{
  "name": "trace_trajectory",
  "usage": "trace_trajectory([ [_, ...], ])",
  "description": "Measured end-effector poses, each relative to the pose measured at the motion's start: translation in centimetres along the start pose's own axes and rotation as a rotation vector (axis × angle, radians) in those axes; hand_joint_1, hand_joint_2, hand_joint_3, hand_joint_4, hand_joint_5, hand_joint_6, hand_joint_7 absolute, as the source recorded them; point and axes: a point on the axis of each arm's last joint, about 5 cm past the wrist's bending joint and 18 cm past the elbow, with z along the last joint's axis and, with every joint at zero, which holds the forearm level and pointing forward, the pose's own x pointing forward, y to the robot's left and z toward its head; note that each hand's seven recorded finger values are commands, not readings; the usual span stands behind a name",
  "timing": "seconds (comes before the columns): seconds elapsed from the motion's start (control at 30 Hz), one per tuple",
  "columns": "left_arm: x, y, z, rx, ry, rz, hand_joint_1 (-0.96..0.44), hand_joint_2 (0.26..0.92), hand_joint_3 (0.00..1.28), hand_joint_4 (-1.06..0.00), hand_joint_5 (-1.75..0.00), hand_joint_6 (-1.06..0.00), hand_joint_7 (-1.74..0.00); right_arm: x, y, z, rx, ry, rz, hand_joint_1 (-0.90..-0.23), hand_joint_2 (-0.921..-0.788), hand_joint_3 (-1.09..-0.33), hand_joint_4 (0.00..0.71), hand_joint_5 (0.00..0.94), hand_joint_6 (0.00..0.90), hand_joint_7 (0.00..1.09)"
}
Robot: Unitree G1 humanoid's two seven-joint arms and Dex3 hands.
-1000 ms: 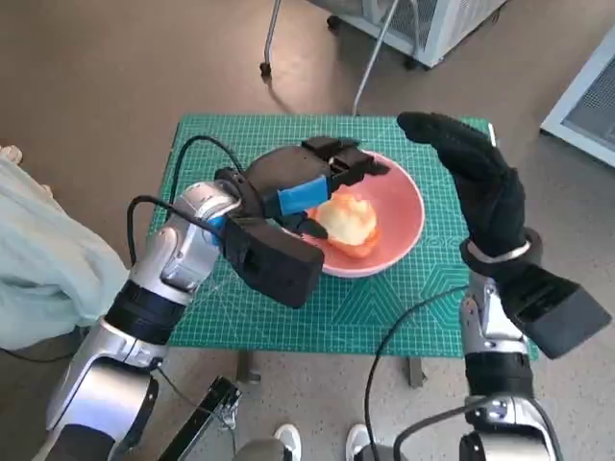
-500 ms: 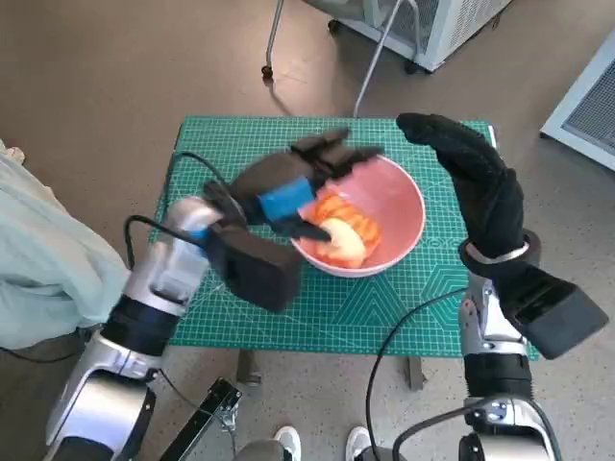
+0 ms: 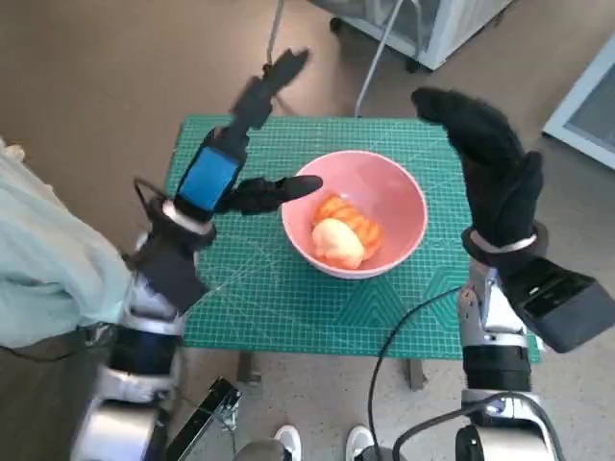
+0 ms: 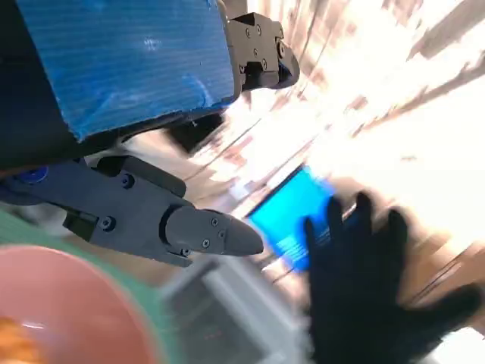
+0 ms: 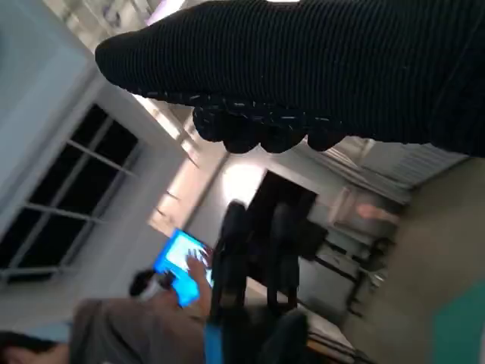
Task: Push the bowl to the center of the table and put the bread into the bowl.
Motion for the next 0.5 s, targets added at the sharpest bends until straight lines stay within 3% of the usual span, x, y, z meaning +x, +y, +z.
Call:
trace_trajectory([
  [0.27, -0.5, 0.5, 0.5, 0.019, -0.027, 0.036, -0.54, 0.921, 0.3, -0.09, -0.03, 0.0, -0.43, 1.24, 0.5, 0.2, -0.035, -0.039, -0.01, -0.655, -0.921, -0.766, 0.232, 0.042, -0.001, 0.76],
  [0.5, -0.6, 1.1, 0.7, 0.042, -0.032, 0.039, -0.52, 0.921, 0.29, -0.11, -0.04, 0.0, -0.43, 1.74, 0.7, 0.3, -0.049, -0.05, -0.004, -0.647, -0.921, -0.775, 0.233, 0.039, -0.001, 0.75],
])
